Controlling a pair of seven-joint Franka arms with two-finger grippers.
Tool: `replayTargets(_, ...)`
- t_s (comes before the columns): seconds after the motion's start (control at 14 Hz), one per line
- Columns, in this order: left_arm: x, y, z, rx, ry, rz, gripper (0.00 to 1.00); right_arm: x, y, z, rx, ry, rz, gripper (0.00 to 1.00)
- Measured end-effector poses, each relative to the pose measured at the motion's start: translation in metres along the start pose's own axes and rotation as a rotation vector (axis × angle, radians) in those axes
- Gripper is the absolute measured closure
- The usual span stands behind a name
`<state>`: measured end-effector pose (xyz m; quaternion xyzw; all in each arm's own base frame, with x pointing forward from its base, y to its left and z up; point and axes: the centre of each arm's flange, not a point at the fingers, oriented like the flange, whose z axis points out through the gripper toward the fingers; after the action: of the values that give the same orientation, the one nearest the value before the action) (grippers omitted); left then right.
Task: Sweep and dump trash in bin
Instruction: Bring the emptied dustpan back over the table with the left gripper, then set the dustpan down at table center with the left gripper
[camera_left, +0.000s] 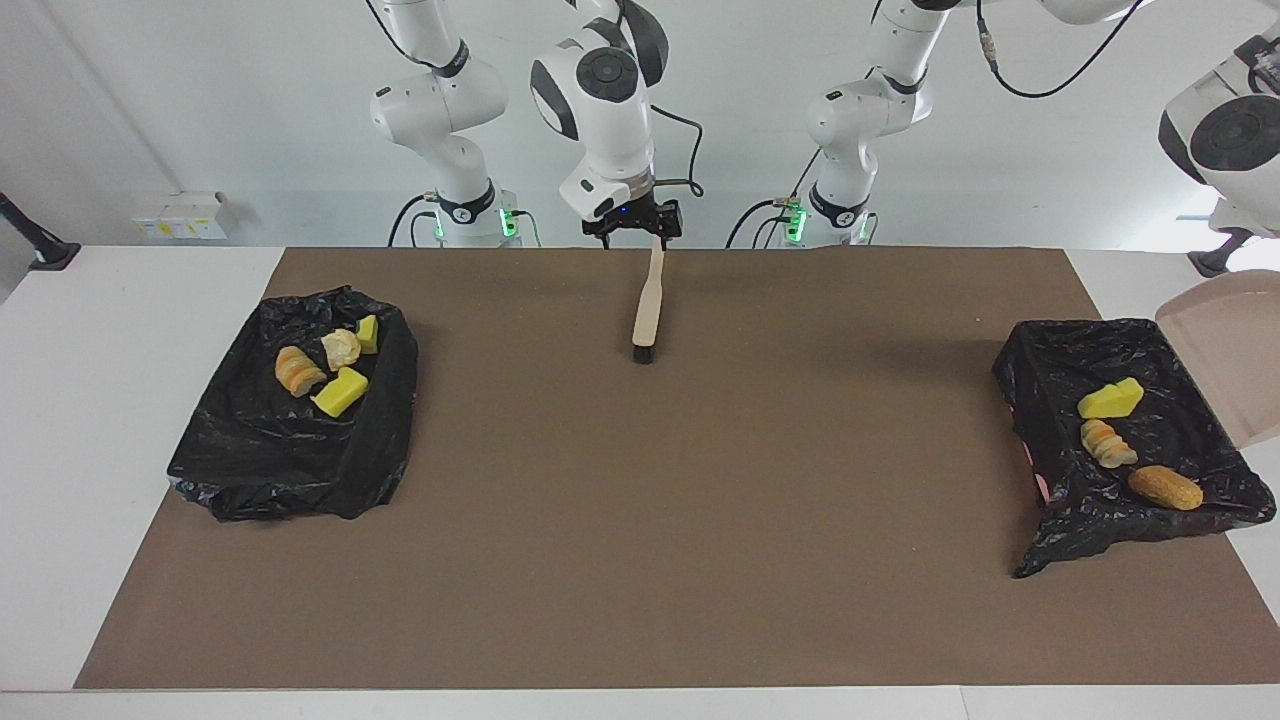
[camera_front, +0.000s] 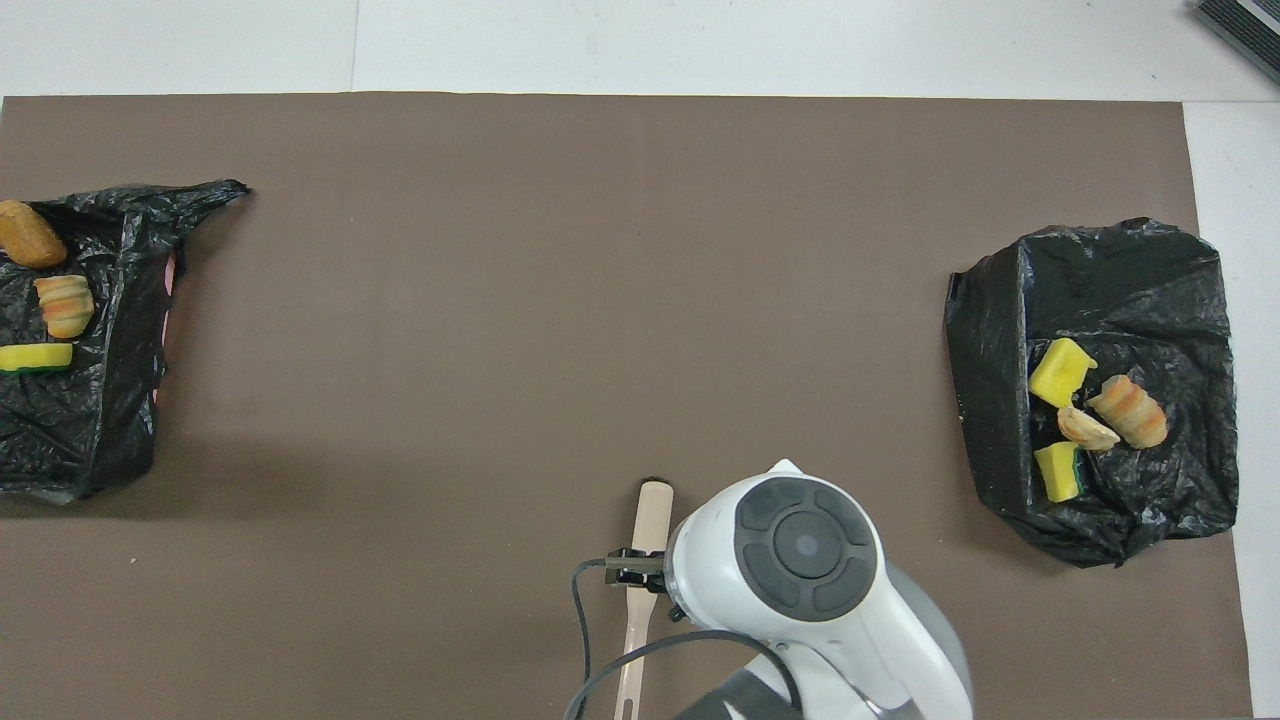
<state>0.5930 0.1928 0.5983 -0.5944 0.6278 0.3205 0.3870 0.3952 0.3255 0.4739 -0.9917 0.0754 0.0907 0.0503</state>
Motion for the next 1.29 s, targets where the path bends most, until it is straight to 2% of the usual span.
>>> replayTargets(0.21,0.040,-0.006,-0.045,-0.056,0.142,-0.139,0.69,0.025,0.024,-0.029,0.038,0.045,0.052,0.00)
replayTargets(0.43,0.072,-0.008,-0.072,-0.111,0.293,-0.230,0.69,0.049,0.066,-0.064,0.073,0.099,0.070,0.00)
replayTargets(0.71,0.104,-0.002,-0.091,-0.237,0.548,-0.410,0.69,0.072,0.116,-0.106,0.090,0.129,0.093,0.00)
replayTargets(0.79,0.111,-0.001,-0.098,-0.274,0.584,-0.447,0.69,0.076,0.122,-0.111,0.094,0.136,0.096,0.00)
replayTargets(1.07,0.152,0.006,-0.153,-0.454,0.639,-0.657,0.69,0.081,0.131,-0.114,0.092,0.145,0.078,0.00)
replayTargets(1.29,0.187,0.014,-0.213,-0.553,0.679,-0.772,0.69,0.086,0.142,-0.115,0.016,0.180,-0.008,0.00)
